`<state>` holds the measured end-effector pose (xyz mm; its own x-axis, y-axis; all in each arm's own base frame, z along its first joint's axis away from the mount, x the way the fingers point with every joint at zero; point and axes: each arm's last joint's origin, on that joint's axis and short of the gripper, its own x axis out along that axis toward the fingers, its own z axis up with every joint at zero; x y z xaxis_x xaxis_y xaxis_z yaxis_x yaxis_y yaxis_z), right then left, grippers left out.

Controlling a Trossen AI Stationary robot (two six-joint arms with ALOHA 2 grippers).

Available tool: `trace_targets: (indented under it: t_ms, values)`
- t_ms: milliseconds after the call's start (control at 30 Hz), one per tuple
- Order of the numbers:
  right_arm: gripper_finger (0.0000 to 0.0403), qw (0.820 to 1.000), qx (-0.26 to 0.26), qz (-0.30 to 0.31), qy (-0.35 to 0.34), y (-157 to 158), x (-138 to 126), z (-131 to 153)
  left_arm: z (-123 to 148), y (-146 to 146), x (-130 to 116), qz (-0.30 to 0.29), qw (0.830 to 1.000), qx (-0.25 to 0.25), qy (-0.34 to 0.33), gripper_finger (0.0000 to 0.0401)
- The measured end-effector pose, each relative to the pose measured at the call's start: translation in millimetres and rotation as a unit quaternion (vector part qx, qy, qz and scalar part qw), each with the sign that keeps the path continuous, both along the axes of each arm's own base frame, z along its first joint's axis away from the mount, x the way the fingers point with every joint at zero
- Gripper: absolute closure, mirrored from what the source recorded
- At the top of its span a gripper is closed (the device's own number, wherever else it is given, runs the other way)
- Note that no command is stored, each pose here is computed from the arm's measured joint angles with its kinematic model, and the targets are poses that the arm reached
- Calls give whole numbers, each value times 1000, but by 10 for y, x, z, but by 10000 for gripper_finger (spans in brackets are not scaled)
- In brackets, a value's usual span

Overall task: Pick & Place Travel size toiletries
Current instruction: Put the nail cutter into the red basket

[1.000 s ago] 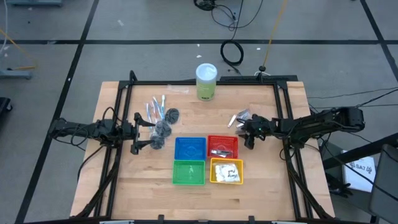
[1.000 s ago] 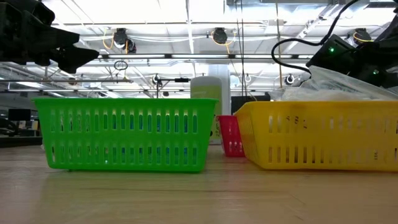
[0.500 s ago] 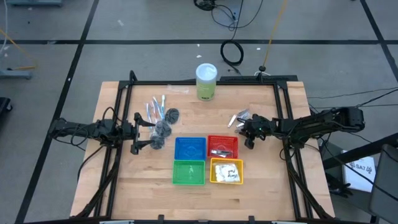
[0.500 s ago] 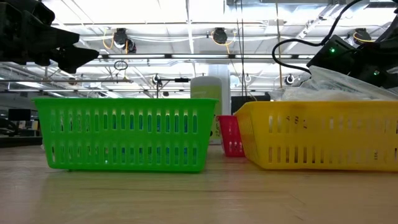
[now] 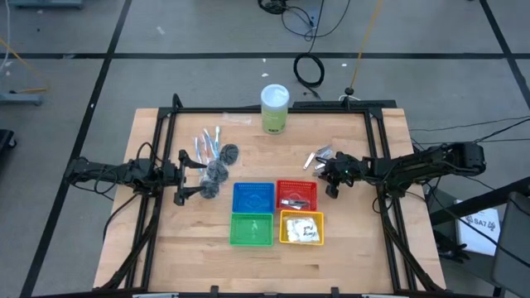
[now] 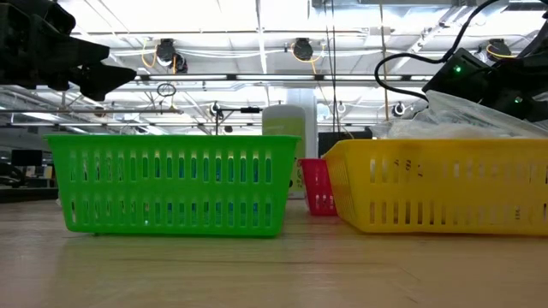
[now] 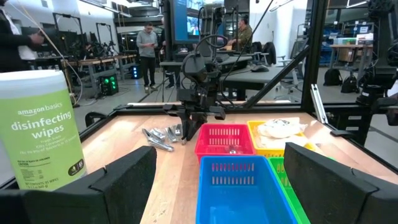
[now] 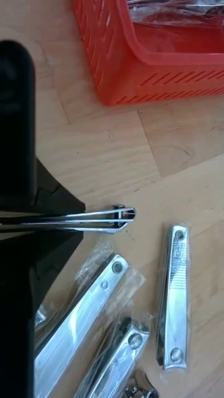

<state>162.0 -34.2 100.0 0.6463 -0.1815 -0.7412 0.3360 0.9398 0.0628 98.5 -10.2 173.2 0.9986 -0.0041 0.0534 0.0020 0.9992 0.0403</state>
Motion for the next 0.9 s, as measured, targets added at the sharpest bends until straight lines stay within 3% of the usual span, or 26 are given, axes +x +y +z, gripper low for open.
trace_targets:
  t_ms: [367,900]
  values:
    - [381,1000,-1,2,-2,0,4,4,0,0,0,0,1000,0,0,54]
    - [381,998,-14,3,-66,-16,85,88,-1,0,0,0,1000,0,0,54]
